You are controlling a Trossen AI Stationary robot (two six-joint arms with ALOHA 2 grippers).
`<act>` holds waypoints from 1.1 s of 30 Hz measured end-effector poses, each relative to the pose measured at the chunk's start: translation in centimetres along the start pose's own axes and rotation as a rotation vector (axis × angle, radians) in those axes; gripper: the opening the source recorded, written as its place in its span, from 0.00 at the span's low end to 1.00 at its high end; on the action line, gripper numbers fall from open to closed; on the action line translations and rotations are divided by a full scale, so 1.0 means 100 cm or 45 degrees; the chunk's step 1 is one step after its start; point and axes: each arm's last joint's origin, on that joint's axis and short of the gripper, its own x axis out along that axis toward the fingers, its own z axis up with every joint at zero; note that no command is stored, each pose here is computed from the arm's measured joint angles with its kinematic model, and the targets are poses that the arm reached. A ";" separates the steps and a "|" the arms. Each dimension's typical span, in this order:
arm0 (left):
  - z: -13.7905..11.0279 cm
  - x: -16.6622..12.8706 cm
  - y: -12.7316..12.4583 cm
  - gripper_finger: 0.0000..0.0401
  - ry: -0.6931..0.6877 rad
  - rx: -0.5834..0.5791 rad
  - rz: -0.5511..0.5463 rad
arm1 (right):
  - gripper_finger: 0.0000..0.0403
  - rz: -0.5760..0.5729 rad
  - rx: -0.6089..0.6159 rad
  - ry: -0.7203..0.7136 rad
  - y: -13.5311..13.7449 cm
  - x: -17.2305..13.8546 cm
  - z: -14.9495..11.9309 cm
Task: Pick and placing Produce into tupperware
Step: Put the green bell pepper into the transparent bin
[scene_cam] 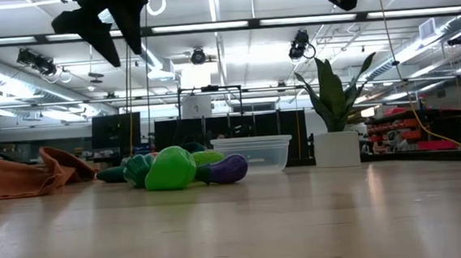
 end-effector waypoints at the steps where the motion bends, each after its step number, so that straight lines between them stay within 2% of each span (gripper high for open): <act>1: 0.000 0.002 -0.002 0.61 0.003 -0.018 0.006 | 0.29 -0.003 -0.013 -0.001 0.000 0.000 0.000; 11: -0.011 0.053 -0.024 0.71 0.122 -0.256 0.182 | 0.38 -0.011 -0.161 0.006 -0.002 0.000 0.000; 22: -0.025 0.110 -0.039 0.73 0.382 -0.576 0.360 | 0.40 -0.016 -0.248 0.017 -0.002 0.000 0.000; 29: -0.022 0.116 -0.043 0.73 0.316 -0.613 0.313 | 0.42 0.031 -0.329 0.046 -0.001 0.000 -0.001; 33: -0.020 0.117 -0.044 0.73 0.266 -0.530 0.294 | 0.42 0.035 -0.331 0.047 -0.001 0.000 -0.001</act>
